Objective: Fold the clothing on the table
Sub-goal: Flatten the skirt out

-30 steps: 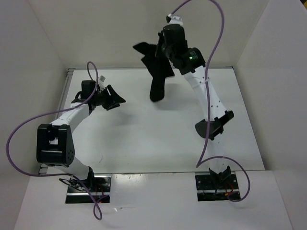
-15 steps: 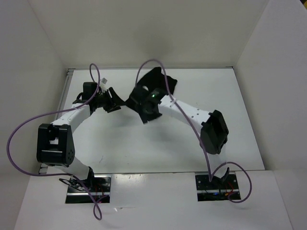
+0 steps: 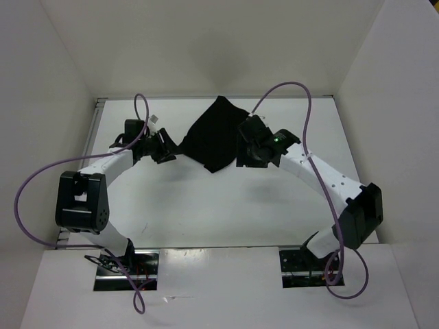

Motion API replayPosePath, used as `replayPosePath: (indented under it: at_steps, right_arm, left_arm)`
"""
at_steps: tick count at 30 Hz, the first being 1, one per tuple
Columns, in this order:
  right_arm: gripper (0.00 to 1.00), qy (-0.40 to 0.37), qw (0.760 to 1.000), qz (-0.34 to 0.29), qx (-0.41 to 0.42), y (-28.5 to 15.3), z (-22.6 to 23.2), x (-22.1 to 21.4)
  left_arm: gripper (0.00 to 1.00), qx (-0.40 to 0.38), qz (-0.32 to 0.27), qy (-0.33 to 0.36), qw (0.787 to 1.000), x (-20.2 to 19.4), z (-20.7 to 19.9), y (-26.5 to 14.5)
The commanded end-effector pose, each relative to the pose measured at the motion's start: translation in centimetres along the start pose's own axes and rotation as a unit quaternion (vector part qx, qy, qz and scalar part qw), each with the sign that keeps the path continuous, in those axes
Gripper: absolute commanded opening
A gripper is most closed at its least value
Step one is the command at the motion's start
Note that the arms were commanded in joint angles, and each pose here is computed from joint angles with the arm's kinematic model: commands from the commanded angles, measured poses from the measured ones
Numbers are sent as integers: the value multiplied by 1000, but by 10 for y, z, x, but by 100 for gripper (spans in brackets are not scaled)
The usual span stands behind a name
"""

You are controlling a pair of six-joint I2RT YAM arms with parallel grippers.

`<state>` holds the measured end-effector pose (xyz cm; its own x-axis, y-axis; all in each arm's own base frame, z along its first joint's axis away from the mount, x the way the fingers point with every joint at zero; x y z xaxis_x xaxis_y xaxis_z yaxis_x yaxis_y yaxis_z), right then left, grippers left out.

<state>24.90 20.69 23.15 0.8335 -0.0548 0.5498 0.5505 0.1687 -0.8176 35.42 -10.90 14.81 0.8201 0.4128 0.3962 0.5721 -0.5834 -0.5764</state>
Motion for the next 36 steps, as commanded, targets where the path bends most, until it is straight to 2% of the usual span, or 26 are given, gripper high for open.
replayPosePath:
  at_steps: [1, 8, 15, 18, 28, 36]
  right_arm:
    - [59, 84, 995, -42, 39, 34, -2, 32]
    - [50, 135, 986, -47, 86, 82, -4, 76]
    - [47, 204, 970, -8, 131, 128, 7, 90]
    - [46, 224, 967, 7, 123, 150, 10, 89]
    - [46, 241, 961, 20, 132, 188, 23, 101]
    - [46, 227, 969, 35, 88, 209, 30, 93]
  left_arm:
    - [58, -1, -30, 14, 999, 20, -12, 7]
    - [58, -4, -34, 22, 999, 34, -21, 8]
    - [58, 5, -12, 22, 1000, 21, -9, 12]
    - [58, 7, -9, 24, 1000, 18, -6, 12]
    - [58, 9, -6, 31, 999, 16, -4, 12]
    - [58, 7, 0, 33, 999, 15, -3, 14]
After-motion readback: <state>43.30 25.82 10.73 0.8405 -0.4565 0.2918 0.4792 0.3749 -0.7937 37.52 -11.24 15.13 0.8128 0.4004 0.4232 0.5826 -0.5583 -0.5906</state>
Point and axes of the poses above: each gripper's point midway between its finger pads, its own y axis out along the fingers, its own z axis along the line the jaws close on, x = y × z, the point moved 5 cm from there along -y, back along the fingers, and after that the axes turned 2 degrees about y, right-handed, at the moved point
